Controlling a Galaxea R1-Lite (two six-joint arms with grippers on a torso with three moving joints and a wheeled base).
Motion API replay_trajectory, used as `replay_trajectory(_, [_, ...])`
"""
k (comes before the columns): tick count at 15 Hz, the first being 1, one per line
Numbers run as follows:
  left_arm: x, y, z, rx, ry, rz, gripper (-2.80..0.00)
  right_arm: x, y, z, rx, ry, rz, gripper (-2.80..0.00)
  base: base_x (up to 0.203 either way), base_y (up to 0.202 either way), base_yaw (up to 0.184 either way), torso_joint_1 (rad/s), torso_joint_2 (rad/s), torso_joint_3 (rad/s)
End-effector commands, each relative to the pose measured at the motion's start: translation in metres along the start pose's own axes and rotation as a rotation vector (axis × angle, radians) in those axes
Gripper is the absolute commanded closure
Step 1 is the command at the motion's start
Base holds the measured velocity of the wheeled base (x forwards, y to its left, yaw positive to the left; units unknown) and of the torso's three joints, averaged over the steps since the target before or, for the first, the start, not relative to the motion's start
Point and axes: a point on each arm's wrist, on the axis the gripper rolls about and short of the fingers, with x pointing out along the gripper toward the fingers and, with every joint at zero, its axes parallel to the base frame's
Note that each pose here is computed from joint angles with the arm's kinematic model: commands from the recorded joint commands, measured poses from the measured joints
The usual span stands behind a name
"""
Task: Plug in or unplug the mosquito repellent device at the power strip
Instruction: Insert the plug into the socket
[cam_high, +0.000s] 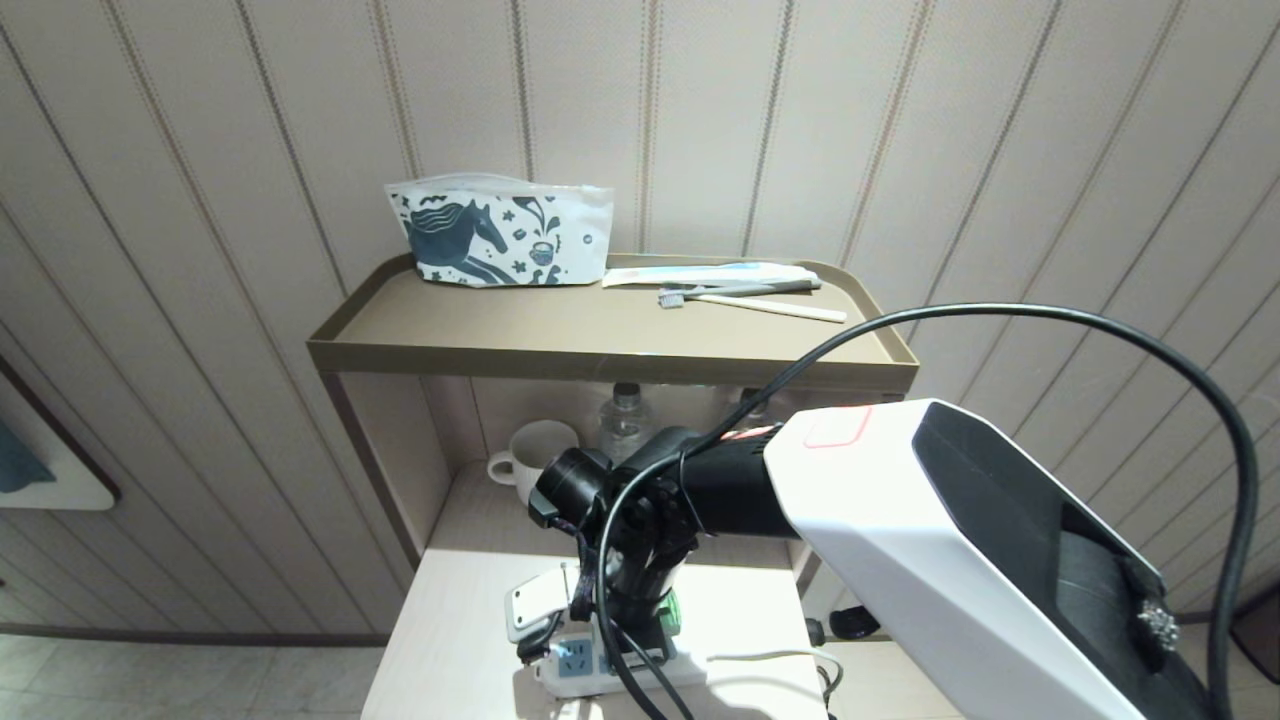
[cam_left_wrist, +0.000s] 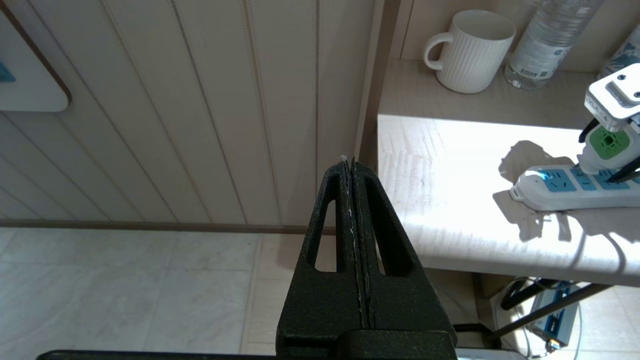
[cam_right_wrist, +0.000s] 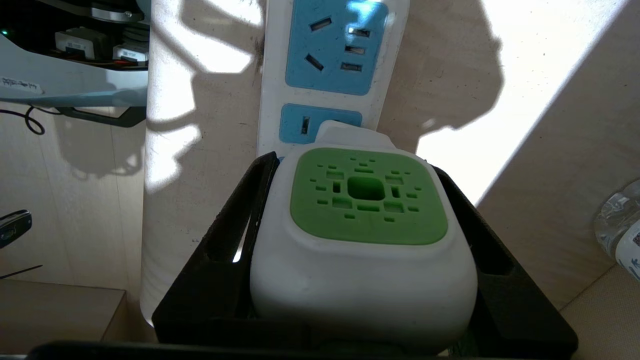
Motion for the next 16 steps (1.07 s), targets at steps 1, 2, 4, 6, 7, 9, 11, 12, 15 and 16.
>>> replay_trajectory(1, [0.0,0.0,0.0,0.0,0.001,-0.001,0.0,-0.001,0.0,-0.001,-0.005,0.006,0.004,0.0,0.0,0.0,0.0,0.0,0.0,0.0])
replay_trajectory(2, [0.0,0.0,0.0,0.0,0.001,0.0,0.0,-0.002,0.0,-0.001,-0.007,0.007,0.006,0.0,0.0,0.0,0.0,0.0,0.0,0.0])
replay_trajectory(4, [0.0,0.0,0.0,0.0,0.001,0.0,0.0,-0.004,0.0,-0.002,-0.005,0.006,0.004,0.0,0.0,0.0,0.0,0.0,0.0,0.0])
replay_trajectory(6, [0.0,0.0,0.0,0.0,0.001,0.0,0.0,-0.007,-0.001,-0.003,-0.003,0.003,0.001,0.0,0.0,0.0,0.0,0.0,0.0,0.0])
replay_trajectory(7, [0.0,0.0,0.0,0.0,0.001,-0.001,0.0,-0.01,-0.002,-0.003,-0.002,0.001,-0.005,0.0,0.0,0.0,0.0,0.0,0.0,0.0])
replay_trajectory(9, [0.0,0.0,0.0,0.001,0.001,-0.001,0.0,-0.014,-0.005,-0.007,0.007,-0.002,-0.016,0.0,0.0,0.0,0.0,0.0,0.0,0.0])
replay_trajectory(11, [0.0,0.0,0.0,0.0,0.001,0.0,0.0,-0.016,-0.008,-0.01,0.007,-0.003,-0.023,0.0,0.0,0.0,0.0,0.0,0.0,0.0])
replay_trajectory(12, [0.0,0.0,0.0,0.0,0.001,0.0,0.0,-0.017,-0.009,-0.011,0.011,-0.003,-0.025,0.0,0.0,0.0,0.0,0.0,0.0,0.0])
replay_trajectory(15, [0.0,0.0,0.0,0.0,0.001,0.0,0.0,-0.025,-0.009,-0.012,0.009,-0.007,-0.028,0.0,0.0,0.0,0.0,0.0,0.0,0.0])
replay_trajectory(16, [0.0,0.0,0.0,0.001,0.001,0.0,0.0,-0.025,-0.007,-0.012,0.007,0.002,-0.014,0.0,0.0,0.0,0.0,0.0,0.0,0.0])
